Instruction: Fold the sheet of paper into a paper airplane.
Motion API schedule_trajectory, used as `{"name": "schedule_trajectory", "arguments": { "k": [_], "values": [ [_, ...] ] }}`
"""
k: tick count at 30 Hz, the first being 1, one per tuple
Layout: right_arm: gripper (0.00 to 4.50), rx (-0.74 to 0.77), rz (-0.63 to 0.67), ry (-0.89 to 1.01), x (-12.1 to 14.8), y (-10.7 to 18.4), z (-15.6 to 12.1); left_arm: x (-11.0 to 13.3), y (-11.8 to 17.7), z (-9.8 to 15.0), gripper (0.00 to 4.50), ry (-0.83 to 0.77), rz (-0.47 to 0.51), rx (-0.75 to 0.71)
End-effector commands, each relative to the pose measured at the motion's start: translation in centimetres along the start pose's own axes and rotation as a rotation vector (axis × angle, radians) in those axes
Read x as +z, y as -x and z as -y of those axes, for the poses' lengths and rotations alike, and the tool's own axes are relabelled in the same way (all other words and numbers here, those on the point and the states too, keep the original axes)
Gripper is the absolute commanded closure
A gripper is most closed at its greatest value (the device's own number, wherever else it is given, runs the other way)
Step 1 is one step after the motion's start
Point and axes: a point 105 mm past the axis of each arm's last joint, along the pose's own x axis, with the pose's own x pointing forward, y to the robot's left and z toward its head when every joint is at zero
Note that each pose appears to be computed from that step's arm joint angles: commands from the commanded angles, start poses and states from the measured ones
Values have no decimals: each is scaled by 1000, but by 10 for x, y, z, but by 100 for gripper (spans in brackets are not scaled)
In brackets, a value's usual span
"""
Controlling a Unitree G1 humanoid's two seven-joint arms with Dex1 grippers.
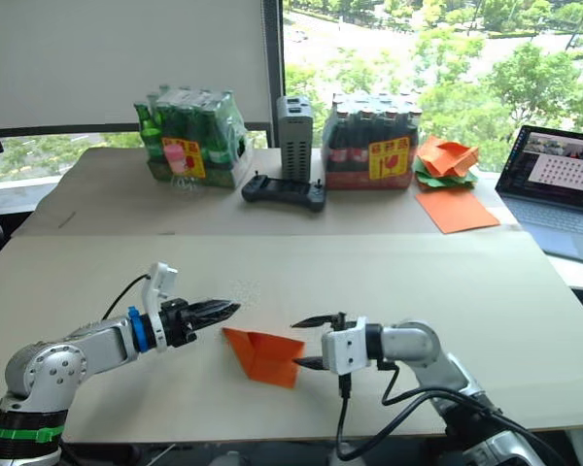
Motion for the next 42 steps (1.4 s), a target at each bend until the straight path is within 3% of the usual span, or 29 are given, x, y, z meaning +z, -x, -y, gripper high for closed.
{"name": "schedule_trajectory", "arguments": {
  "k": [1, 5, 13, 19, 28, 42],
  "values": [
    [324, -50, 22, 13, 8, 3, 11, 11, 12, 6, 225, -30, 31, -36],
    [448, -55, 18, 6, 8, 1, 11, 11, 27, 15, 225, -33, 10, -102],
    [448, -61, 11, 11, 5, 0, 15, -15, 30, 43, 225, -65, -110, -243],
    [448, -63, 4, 14, 4, 1, 15, -39, 32, 46, 225, -95, -212, -258],
    [448, -63, 4, 20, 4, 0, 15, -41, 12, 15, 225, -106, -183, -124],
    [448, -61, 6, 18, 6, 2, 12, -51, -11, 19, 225, -116, -195, -145]
  ]
}}
